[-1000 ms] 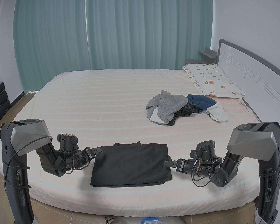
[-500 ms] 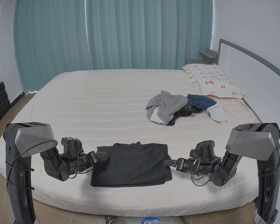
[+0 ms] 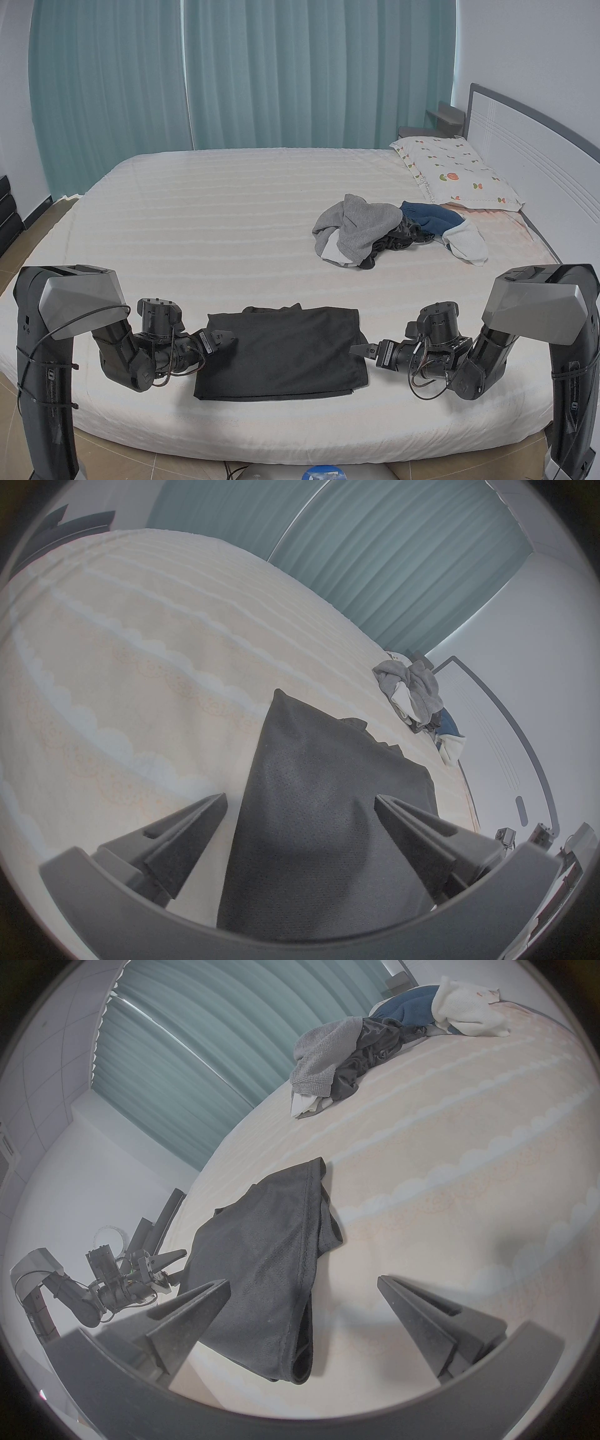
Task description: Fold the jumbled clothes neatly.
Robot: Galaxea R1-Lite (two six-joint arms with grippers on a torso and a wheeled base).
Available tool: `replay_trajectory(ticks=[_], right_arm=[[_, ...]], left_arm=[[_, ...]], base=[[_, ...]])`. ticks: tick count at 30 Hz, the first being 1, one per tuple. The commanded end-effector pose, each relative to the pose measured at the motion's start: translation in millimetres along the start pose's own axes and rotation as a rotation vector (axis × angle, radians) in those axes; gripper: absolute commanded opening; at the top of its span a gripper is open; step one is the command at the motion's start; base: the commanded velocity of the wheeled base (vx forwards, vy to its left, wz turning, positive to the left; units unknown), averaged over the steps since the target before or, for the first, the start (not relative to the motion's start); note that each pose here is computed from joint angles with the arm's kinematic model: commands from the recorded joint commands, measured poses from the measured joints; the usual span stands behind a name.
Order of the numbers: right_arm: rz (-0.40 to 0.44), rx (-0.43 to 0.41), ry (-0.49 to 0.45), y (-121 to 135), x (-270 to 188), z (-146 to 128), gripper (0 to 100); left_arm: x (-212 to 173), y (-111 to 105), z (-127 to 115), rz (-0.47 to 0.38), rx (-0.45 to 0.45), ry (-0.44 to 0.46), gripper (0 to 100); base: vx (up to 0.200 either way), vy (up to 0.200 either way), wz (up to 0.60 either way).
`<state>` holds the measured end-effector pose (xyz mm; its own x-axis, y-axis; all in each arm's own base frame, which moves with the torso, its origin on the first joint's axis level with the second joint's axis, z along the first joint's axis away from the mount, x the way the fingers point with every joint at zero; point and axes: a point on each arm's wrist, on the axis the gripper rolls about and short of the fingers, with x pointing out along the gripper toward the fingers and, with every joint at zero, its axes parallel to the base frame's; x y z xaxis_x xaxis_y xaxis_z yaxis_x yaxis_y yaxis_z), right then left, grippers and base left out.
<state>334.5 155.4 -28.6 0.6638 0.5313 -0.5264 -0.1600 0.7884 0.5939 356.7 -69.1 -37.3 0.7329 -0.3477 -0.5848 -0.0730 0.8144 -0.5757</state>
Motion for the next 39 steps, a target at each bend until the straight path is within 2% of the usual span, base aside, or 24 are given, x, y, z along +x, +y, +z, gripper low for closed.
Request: replay_trajectory(ticks=[1,31,39], right_arm=[[-0.001,0.000,0.004,-0.5,0.9,-1.3,100],[0.000,0.028,-0.027,-3.0,-1.2,9.1,100],[-0.001,0.029,-0.026,-3.4,-1.0,8.8,100]], left_arm=[[1.9,0.8,-1.2,0.002,-0.003,0.004,0],[-7.8,3.1,-2.1,-0.010,0.015,-0.029,0],[-7.7,3.6,-0.8,-0.017,0.015,-0.043,0]], base=[[0.000,0.000,0.00],[0.000,0.000,0.00],[0.000,0.200,0.00]])
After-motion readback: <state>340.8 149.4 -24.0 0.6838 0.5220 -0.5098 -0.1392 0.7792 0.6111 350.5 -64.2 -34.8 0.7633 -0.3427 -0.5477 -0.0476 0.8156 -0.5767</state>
